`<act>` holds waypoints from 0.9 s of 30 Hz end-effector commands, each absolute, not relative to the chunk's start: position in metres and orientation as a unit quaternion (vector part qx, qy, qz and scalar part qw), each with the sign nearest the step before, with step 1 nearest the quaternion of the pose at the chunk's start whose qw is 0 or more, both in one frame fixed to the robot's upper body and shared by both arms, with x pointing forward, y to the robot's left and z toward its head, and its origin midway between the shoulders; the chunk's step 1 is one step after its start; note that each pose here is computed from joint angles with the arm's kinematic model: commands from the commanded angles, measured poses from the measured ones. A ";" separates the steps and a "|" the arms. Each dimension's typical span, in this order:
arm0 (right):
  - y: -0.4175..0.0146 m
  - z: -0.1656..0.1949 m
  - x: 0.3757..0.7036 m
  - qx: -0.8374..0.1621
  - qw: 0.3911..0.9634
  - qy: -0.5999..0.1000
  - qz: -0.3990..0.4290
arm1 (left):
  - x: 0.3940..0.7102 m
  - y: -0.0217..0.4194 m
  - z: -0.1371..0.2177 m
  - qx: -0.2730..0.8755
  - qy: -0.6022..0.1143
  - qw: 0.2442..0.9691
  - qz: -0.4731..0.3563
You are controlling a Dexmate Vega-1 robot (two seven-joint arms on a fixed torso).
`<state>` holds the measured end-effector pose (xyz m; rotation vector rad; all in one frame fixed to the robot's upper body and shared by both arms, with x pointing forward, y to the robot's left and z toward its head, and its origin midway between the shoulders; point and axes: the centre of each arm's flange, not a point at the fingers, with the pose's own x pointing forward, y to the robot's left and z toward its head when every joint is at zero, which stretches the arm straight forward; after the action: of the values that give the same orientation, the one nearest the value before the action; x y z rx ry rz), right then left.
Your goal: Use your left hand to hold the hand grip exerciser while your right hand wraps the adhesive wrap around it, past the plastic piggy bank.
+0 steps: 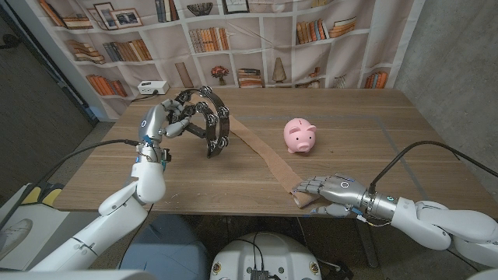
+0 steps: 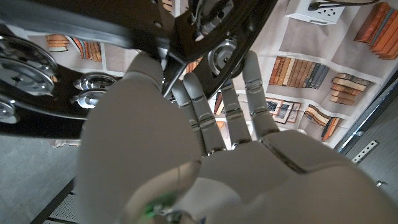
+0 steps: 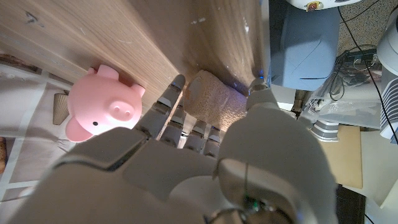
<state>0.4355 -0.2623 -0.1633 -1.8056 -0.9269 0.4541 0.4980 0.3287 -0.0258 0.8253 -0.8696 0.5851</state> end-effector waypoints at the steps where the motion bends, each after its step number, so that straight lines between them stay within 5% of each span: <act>1: -0.264 -0.168 0.436 -0.749 0.509 -0.386 0.178 | 0.494 0.328 -0.027 0.384 -0.404 0.785 0.271; 27: -0.263 -0.154 0.425 -0.674 0.575 -0.448 0.120 | 0.498 0.328 -0.030 0.378 -0.406 0.787 0.269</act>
<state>0.4306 -0.2636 -0.1641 -1.6777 -1.0067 0.3349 0.4944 0.3278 -0.0304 0.8248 -0.8705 0.5840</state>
